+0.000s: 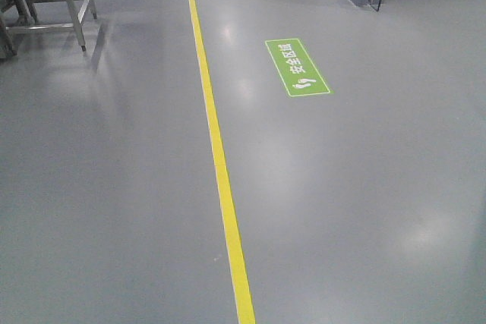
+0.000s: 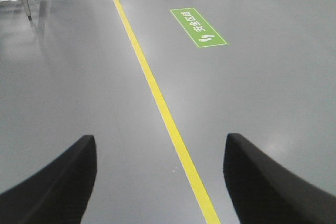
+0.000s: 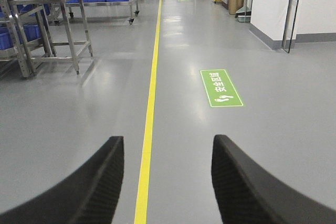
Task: Move and align brake pads A on conveyor
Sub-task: 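Drive along the yellow floor line toward the steel table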
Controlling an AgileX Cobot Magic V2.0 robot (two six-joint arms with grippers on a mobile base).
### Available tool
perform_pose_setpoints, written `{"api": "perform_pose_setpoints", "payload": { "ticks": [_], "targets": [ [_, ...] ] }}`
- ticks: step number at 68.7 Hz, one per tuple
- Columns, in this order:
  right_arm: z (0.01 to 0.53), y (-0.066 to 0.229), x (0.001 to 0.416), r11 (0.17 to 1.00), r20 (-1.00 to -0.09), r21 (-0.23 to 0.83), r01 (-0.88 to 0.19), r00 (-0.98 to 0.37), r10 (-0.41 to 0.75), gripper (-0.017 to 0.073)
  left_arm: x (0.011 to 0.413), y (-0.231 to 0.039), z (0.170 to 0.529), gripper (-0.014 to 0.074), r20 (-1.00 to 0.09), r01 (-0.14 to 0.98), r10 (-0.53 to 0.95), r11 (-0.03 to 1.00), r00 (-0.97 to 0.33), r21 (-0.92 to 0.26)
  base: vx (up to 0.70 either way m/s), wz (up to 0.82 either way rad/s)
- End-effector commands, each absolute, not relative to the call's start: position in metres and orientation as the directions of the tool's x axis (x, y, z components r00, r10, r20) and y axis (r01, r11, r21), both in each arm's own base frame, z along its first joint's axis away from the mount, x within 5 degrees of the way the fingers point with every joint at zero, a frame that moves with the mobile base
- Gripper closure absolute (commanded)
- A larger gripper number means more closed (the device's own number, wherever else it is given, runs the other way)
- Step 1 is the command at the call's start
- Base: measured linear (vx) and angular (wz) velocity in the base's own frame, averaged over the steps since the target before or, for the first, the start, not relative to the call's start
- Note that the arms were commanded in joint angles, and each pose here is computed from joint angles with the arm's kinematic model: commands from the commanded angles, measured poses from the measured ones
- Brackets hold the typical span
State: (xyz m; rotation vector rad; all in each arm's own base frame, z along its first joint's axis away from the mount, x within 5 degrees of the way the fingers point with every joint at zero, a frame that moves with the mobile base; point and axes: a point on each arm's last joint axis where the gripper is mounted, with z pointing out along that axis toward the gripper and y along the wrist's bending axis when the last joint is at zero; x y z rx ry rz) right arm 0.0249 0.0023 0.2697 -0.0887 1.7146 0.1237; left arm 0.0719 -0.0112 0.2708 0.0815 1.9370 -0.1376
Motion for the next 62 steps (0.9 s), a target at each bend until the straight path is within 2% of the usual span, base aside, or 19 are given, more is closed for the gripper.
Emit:
{"api": "perform_pose_setpoints", "payload": {
  "ticks": [1, 25, 47, 62],
  "targets": [
    [0.2833, 0.0020, 0.0251, 0.991, -0.998, 0.014, -0.130, -0.067, 0.005, 0.0199, 0.0749, -0.0118, 0.2853, 0.0091, -0.960, 0.128, -0.032, 0.989, -0.279, -0.070, 0.30, -0.01],
    [0.2833, 0.0020, 0.0251, 0.991, -0.998, 0.014, -0.130, -0.067, 0.005, 0.0199, 0.0749, -0.0118, 0.2853, 0.0091, -0.960, 0.128, -0.032, 0.989, -0.279, -0.070, 0.39, 0.21],
    [0.2833, 0.0020, 0.0251, 0.991, -0.998, 0.014, -0.130, -0.067, 0.005, 0.0199, 0.0749, -0.0118, 0.2853, 0.0091, -0.960, 0.128, -0.032, 0.989, -0.279, -0.070, 0.51, 0.28],
    [0.2833, 0.0020, 0.0251, 0.991, -0.998, 0.014, -0.130, -0.067, 0.005, 0.0199, 0.0749, -0.0118, 0.2853, 0.0091, -0.960, 0.128, -0.032, 0.989, -0.279, -0.070, 0.56, 0.04]
  ]
}}
